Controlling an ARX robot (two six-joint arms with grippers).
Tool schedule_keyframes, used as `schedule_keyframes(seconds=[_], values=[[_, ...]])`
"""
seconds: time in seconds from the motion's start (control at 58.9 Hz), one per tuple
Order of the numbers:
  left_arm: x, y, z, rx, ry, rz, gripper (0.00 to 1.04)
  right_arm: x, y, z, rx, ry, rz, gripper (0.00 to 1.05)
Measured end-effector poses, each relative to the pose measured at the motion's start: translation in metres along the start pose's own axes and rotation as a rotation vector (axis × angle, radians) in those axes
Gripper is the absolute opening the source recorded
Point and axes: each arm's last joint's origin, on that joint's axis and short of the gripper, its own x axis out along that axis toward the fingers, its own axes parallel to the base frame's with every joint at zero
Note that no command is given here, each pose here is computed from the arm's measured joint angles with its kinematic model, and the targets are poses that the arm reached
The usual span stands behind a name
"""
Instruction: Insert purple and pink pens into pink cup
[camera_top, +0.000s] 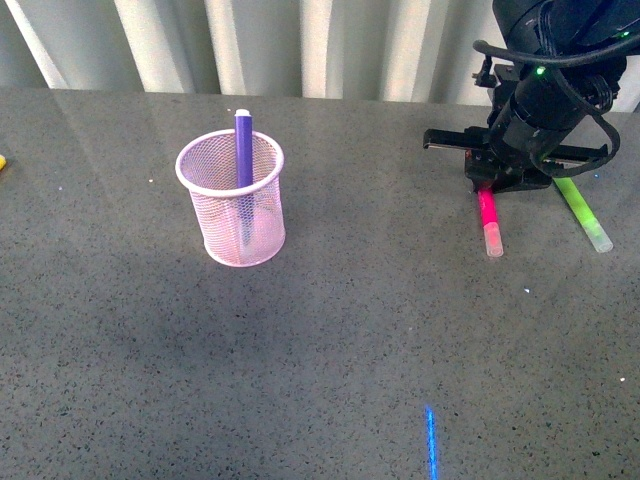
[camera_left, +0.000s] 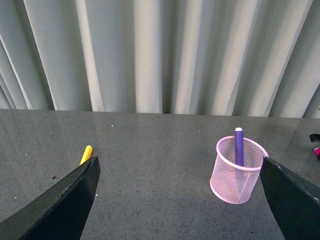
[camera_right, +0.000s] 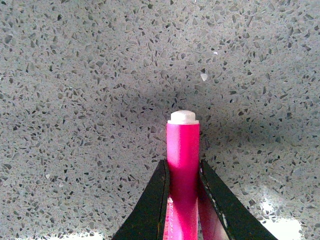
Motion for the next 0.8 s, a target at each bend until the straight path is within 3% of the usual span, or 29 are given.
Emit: schedule_keyframes(seconds=[0.238,0.476,0.663,0.798], values=[[0.000,0.000,0.000,0.000,0.000,0.000,0.98,-0.012,-0.008,-0.015,-0.078,-0.205,0.017,0.11],[0.000,0.000,0.000,0.000,0.000,0.000,0.98,-0.063,-0.001,-0.001,-0.264,-0.592,0.131,0.11],[0.000,0.000,0.000,0.000,0.000,0.000,0.98,-0.102,0.028,0.009,-0.401,-0.850,0.283,0.11],[0.000,0.000,0.000,0.000,0.000,0.000,0.98,-0.113,0.067,-0.005,-0.543,-0.949,0.436,0.11]])
